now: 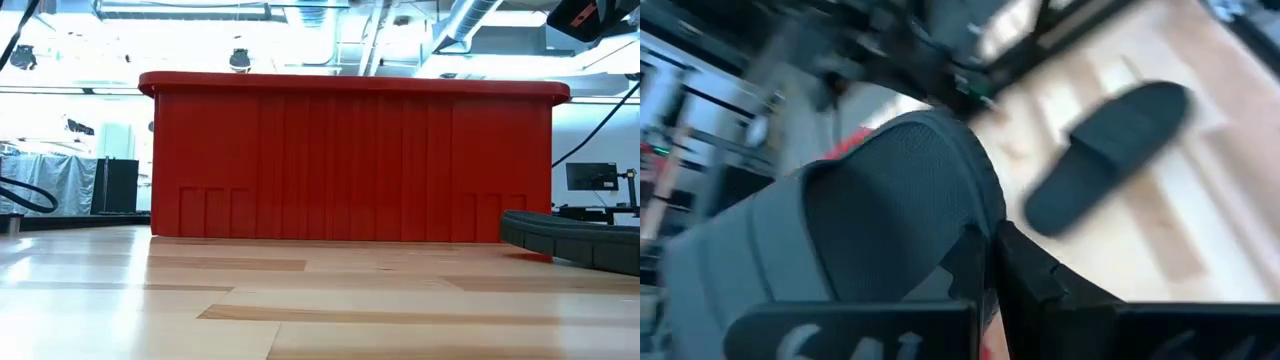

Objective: Pick and place slides into bin
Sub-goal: Put the black slipper into the red bin

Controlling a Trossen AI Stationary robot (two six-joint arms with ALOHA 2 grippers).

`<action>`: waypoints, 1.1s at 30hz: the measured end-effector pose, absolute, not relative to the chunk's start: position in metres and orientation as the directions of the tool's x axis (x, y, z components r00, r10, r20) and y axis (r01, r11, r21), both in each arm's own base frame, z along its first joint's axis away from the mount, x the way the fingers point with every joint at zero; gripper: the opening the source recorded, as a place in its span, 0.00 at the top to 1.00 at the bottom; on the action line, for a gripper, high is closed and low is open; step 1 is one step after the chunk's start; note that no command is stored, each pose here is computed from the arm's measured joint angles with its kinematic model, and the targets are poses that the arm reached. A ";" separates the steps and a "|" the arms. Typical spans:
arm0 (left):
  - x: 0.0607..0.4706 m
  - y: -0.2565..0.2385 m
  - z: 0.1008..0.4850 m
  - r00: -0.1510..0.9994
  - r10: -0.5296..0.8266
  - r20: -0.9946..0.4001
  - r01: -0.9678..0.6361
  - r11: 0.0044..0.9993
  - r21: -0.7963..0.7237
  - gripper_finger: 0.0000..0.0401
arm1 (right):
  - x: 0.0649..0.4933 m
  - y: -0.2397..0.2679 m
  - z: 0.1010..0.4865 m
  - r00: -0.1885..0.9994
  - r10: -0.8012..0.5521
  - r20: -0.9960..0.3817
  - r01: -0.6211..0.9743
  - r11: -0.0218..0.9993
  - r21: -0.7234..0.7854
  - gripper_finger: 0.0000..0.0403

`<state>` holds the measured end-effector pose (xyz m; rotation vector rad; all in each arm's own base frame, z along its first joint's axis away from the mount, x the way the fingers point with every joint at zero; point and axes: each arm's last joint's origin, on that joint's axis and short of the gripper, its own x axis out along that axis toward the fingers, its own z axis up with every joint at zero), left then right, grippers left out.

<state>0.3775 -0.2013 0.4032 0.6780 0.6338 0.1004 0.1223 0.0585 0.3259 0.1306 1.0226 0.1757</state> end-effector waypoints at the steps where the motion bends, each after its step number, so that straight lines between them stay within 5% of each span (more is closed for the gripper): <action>1: 0.378 -0.197 0.409 0.818 0.293 -0.494 0.103 0.771 0.628 1.00 | 0.122 0.058 0.326 0.509 0.206 -0.836 -0.084 0.978 0.190 0.87; 11: 0.400 -0.124 0.433 0.846 0.285 -0.451 0.120 0.722 0.681 1.00 | 0.122 0.058 0.326 0.509 0.205 -0.836 -0.098 0.979 0.181 0.87; 33: 0.414 0.090 0.424 0.776 0.247 -0.580 0.185 0.791 0.584 1.00 | 0.122 0.054 0.325 0.532 0.103 -0.840 -0.051 0.995 0.089 0.87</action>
